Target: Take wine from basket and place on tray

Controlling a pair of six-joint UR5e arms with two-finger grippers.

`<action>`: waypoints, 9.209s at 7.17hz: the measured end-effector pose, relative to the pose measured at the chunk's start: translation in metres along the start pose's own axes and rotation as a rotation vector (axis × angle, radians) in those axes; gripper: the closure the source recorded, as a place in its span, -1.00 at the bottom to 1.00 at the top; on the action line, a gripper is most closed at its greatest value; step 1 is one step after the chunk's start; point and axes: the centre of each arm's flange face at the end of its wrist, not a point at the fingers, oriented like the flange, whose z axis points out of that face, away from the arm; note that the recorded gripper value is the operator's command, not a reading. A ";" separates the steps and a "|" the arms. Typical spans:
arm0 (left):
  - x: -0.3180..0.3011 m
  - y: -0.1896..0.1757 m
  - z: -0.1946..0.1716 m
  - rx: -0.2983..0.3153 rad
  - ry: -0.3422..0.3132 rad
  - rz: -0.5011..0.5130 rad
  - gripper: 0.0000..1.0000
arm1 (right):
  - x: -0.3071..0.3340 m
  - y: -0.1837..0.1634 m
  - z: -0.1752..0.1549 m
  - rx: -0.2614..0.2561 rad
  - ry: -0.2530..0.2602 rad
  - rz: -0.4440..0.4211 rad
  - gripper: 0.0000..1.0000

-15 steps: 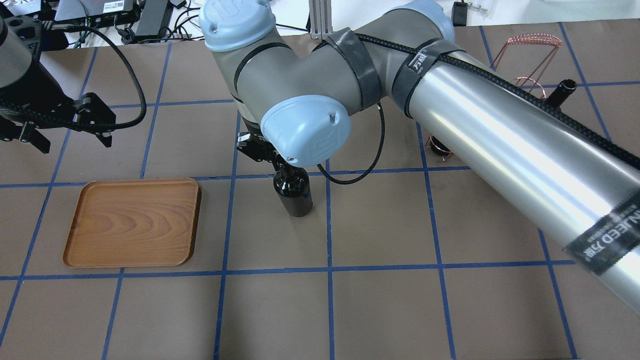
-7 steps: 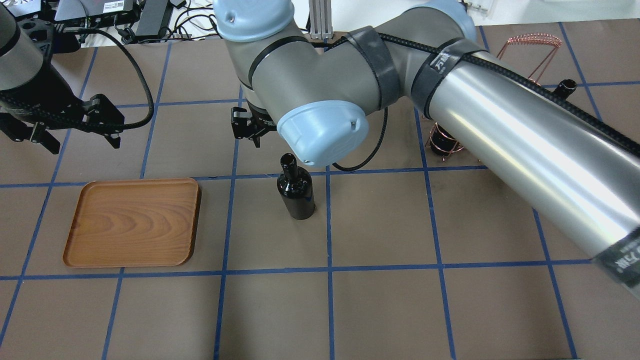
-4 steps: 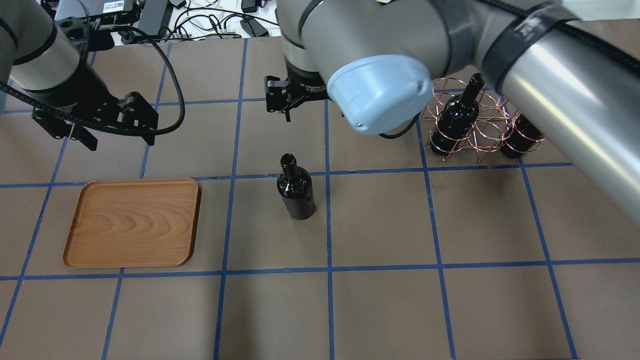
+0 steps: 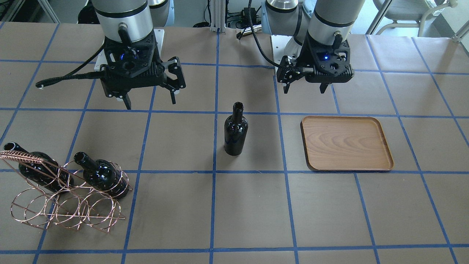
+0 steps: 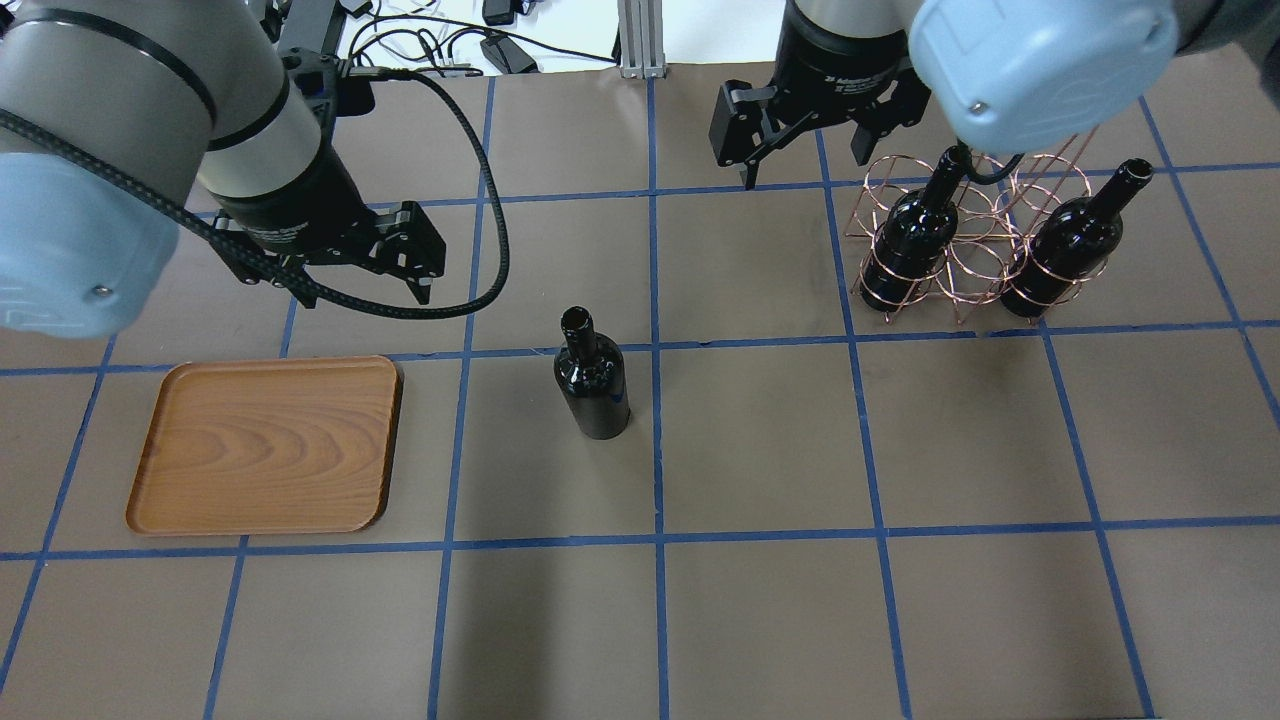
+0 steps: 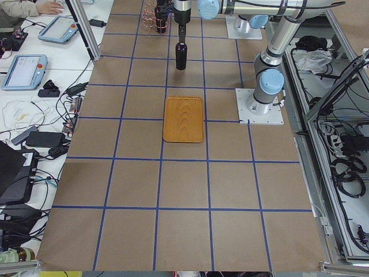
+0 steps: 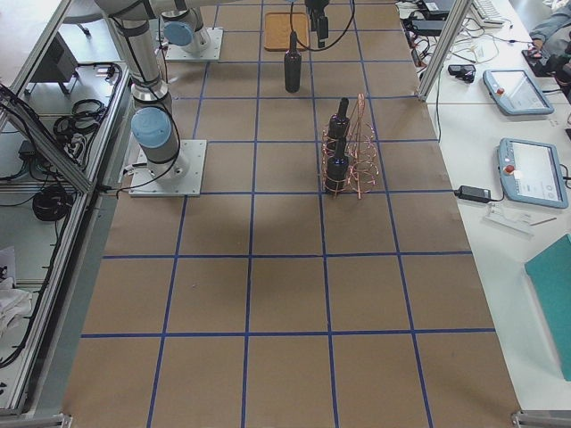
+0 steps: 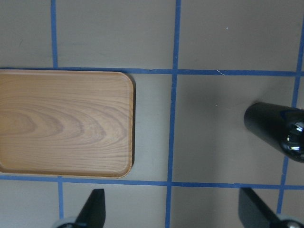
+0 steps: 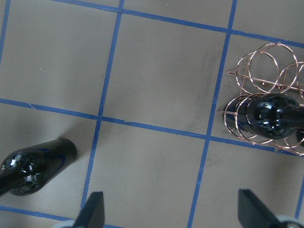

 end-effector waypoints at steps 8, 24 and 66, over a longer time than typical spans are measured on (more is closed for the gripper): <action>0.135 -0.004 0.062 0.014 0.082 0.135 -0.66 | 0.073 0.009 0.000 -0.077 0.023 0.034 -1.00; 0.122 -0.004 0.063 -0.028 -0.009 0.157 1.00 | 0.075 0.014 0.026 -0.156 0.029 0.036 -1.00; -0.062 0.006 -0.040 0.058 0.081 -0.022 -1.00 | 0.066 0.031 0.006 -0.115 -0.003 0.034 -1.00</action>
